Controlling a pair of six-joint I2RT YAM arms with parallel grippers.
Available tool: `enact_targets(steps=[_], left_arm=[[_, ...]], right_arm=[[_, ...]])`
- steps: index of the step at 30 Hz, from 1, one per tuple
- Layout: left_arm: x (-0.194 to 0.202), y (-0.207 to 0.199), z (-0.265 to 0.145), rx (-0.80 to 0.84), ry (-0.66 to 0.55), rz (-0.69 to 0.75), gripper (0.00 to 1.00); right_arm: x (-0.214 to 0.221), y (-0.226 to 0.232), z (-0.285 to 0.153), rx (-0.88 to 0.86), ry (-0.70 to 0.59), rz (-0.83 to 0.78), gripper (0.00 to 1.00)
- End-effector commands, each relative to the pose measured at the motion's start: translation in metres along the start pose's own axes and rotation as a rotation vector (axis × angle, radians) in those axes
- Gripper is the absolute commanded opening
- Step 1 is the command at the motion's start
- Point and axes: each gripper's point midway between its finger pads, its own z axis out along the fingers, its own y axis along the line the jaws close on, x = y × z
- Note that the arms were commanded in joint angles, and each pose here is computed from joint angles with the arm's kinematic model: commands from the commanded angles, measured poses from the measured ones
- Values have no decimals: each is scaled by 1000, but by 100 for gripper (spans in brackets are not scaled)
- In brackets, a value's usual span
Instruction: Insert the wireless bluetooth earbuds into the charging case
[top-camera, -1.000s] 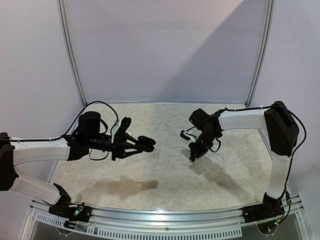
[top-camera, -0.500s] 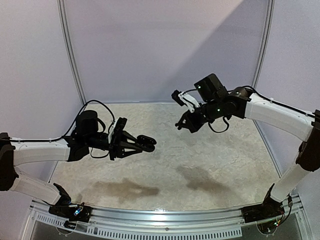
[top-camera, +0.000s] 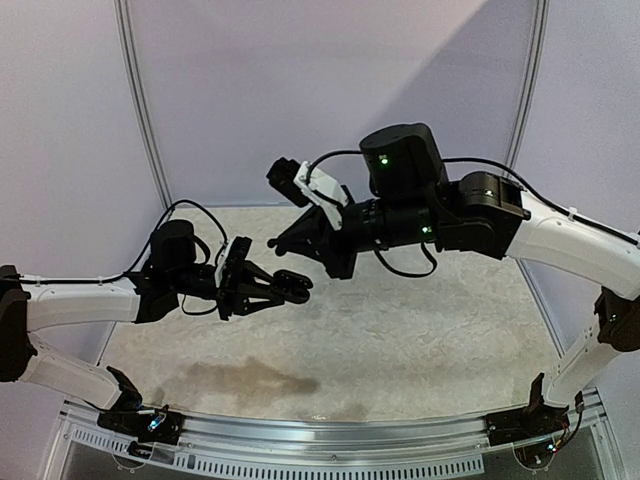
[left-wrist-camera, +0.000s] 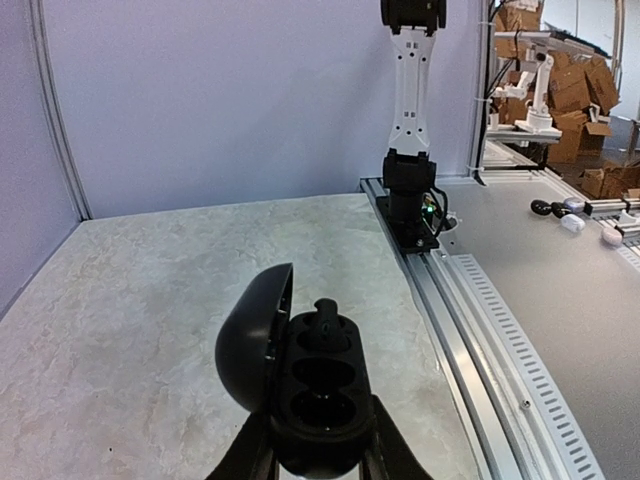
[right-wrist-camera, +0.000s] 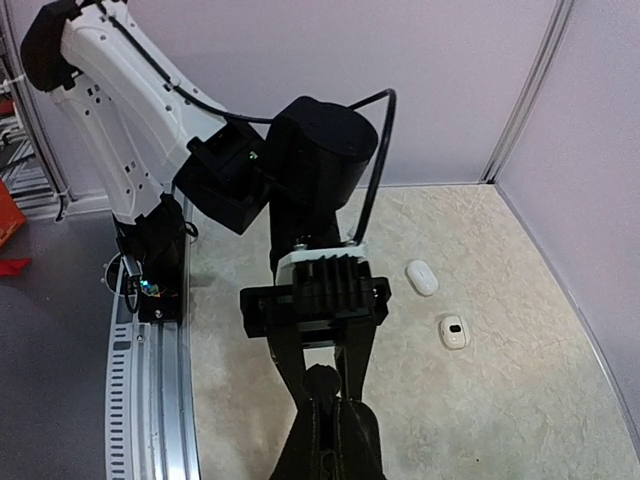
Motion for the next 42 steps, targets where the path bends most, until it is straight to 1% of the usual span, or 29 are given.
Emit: enact_targets(steps=[1, 6, 9, 23, 32, 33, 36, 42], left_arm=[[-6, -5, 2, 16, -15, 43, 0], [-6, -5, 3, 20, -13, 40, 0], [-4, -6, 2, 16, -6, 39, 0], [-5, -4, 3, 9, -5, 29, 0], [-4, -5, 3, 10, 0, 25, 0], [-4, -5, 3, 10, 0, 25, 0], [-3, -5, 3, 10, 0, 25, 0], [-3, -6, 3, 11, 0, 21, 0]], right_arm=[[25, 12, 21, 7, 125, -68, 0], [51, 4, 32, 66, 224, -94, 0], [61, -1, 38, 93, 257, -115, 0], [89, -4, 56, 101, 341, -145, 0], [98, -10, 62, 130, 379, -172, 0], [99, -10, 63, 131, 383, -173, 1], [101, -10, 65, 129, 390, -173, 12], [99, -13, 64, 145, 388, -168, 20]])
